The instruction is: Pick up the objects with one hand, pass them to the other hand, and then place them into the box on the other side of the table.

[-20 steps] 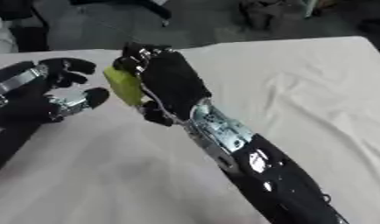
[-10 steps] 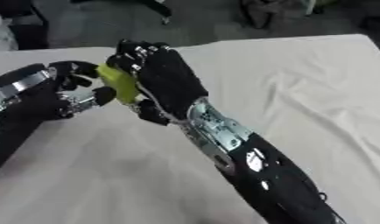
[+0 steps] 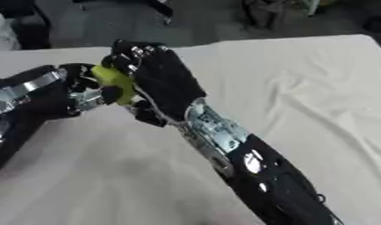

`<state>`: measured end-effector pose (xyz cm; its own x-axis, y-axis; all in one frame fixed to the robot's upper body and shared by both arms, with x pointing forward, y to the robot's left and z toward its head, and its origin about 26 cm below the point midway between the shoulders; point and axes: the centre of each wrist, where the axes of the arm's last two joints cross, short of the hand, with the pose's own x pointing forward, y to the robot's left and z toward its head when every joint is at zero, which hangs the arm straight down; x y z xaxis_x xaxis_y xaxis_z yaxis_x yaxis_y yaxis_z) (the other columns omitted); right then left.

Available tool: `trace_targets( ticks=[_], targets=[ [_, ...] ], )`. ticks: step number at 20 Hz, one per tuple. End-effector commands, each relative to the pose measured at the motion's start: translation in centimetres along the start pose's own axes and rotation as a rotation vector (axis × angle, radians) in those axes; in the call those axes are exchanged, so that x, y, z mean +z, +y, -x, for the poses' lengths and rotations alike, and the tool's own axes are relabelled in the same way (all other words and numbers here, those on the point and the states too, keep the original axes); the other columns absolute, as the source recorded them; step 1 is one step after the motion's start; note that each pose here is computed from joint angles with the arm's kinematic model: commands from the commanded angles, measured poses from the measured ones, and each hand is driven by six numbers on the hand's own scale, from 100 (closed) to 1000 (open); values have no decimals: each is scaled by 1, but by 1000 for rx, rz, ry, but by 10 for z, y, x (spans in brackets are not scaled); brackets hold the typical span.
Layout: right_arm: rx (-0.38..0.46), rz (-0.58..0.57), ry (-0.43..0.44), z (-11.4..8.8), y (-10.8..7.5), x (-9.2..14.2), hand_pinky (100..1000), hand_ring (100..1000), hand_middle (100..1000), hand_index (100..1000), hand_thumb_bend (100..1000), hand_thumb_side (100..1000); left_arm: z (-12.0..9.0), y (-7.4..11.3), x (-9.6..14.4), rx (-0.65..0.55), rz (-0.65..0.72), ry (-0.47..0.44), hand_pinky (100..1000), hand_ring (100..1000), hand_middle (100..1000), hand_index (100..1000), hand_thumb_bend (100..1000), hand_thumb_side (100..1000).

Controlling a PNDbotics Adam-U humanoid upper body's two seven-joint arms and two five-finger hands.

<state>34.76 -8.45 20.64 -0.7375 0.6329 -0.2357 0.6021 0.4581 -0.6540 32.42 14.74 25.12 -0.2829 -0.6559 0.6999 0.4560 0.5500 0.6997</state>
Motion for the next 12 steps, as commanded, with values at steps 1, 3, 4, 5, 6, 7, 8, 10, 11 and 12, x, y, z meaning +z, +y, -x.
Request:
trace_targets(
  ticks=[1, 3, 4, 5, 6, 7, 8, 10, 11, 12],
  targets=[
    [-4, 26, -28, 1, -11, -4, 335, 464, 460, 509, 243, 100, -4, 3, -4, 2, 9, 17, 971, 900, 836, 891, 500, 653],
    [-19, 26, -39, 0, -12, -4, 335, 464, 460, 509, 242, 100, -4, 3, -7, 8, 7, 23, 953, 885, 810, 868, 483, 617],
    [-27, 24, -46, -1, -12, -4, 335, 464, 460, 509, 242, 100, -5, 3, -9, 10, 2, 25, 950, 883, 807, 865, 481, 610],
    [-35, 20, -55, -1, -12, -4, 336, 464, 460, 509, 241, 100, -5, 3, -11, 13, -4, 29, 940, 876, 799, 854, 464, 587],
    [-44, 18, -61, -1, -12, -3, 336, 464, 460, 509, 240, 100, -5, 3, -12, 18, -12, 35, 933, 871, 792, 846, 442, 581],
    [-52, 17, -66, -1, -12, -3, 336, 464, 460, 510, 240, 100, -5, 3, -13, 23, -21, 42, 927, 866, 786, 840, 427, 579],
    [-59, 14, -74, -1, -12, -3, 337, 464, 460, 510, 239, 100, -5, 3, -15, 29, -33, 47, 914, 856, 770, 834, 398, 577],
    [-72, 8, -83, -1, -11, -3, 337, 464, 459, 509, 237, 100, -5, 2, -16, 39, -62, 52, 902, 849, 758, 830, 371, 571],
    [-78, 5, -84, -1, -11, -2, 337, 464, 459, 509, 235, 100, -6, 2, -16, 43, -77, 52, 887, 837, 747, 828, 349, 565],
    [-83, 1, -85, -1, -11, -2, 337, 464, 459, 509, 234, 100, -6, 2, -17, 47, -93, 50, 880, 831, 742, 826, 338, 559]
  ],
)
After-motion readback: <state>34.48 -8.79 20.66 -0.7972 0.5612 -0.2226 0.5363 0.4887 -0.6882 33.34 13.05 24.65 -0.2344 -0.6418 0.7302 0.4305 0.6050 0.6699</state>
